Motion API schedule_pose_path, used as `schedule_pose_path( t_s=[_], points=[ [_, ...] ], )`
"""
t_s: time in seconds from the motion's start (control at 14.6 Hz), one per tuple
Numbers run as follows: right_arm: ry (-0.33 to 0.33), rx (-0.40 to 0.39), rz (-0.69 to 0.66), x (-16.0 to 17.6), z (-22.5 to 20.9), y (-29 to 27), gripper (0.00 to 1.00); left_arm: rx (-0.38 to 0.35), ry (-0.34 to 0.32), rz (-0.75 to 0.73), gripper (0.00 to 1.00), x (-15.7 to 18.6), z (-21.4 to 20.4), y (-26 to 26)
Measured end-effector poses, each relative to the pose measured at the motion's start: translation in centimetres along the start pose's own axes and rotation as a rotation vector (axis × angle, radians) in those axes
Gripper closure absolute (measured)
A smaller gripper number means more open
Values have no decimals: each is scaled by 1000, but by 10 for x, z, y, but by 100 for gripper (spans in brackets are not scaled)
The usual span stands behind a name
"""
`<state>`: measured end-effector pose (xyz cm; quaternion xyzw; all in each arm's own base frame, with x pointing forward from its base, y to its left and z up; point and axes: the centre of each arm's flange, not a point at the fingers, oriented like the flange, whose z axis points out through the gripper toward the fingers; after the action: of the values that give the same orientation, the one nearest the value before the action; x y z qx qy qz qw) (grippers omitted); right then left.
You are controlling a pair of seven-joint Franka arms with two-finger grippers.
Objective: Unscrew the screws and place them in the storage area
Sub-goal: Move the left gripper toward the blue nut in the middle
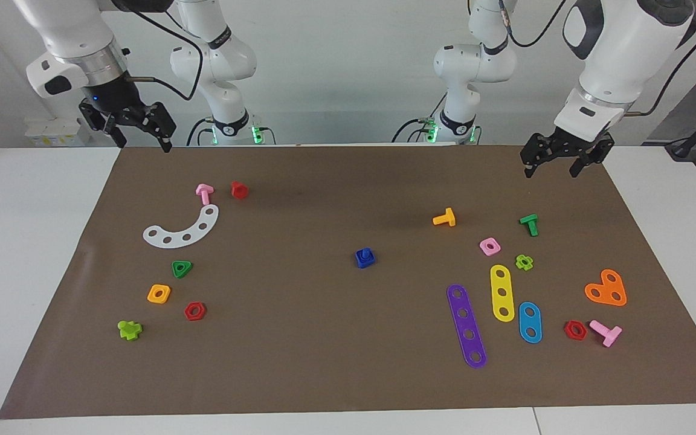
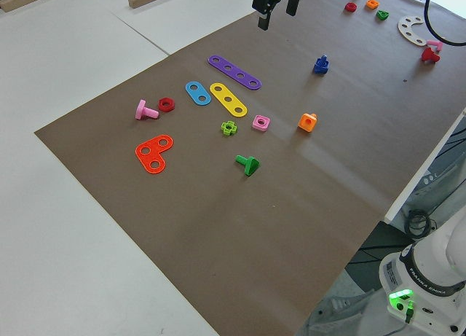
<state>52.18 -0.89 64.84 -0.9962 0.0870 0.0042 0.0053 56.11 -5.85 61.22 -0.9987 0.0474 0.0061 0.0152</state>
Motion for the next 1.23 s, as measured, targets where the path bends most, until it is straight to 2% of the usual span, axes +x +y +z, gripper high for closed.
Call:
schedule_pose_path(
  t_s=[0.41, 0.61, 0.89, 1.23],
  points=[
    [0, 0, 0, 0, 0, 0, 0, 0, -6, 8, 0, -1, 3, 3],
    [0, 0, 0, 0, 0, 0, 0, -8, 34, 28, 0, 2, 8, 19],
    [0, 0, 0, 0, 0, 0, 0, -74, 46, -17, 0, -2, 16, 79],
    [0, 0, 0, 0, 0, 0, 0, -83, 41, -68, 0, 0, 51, 182]
  ],
)
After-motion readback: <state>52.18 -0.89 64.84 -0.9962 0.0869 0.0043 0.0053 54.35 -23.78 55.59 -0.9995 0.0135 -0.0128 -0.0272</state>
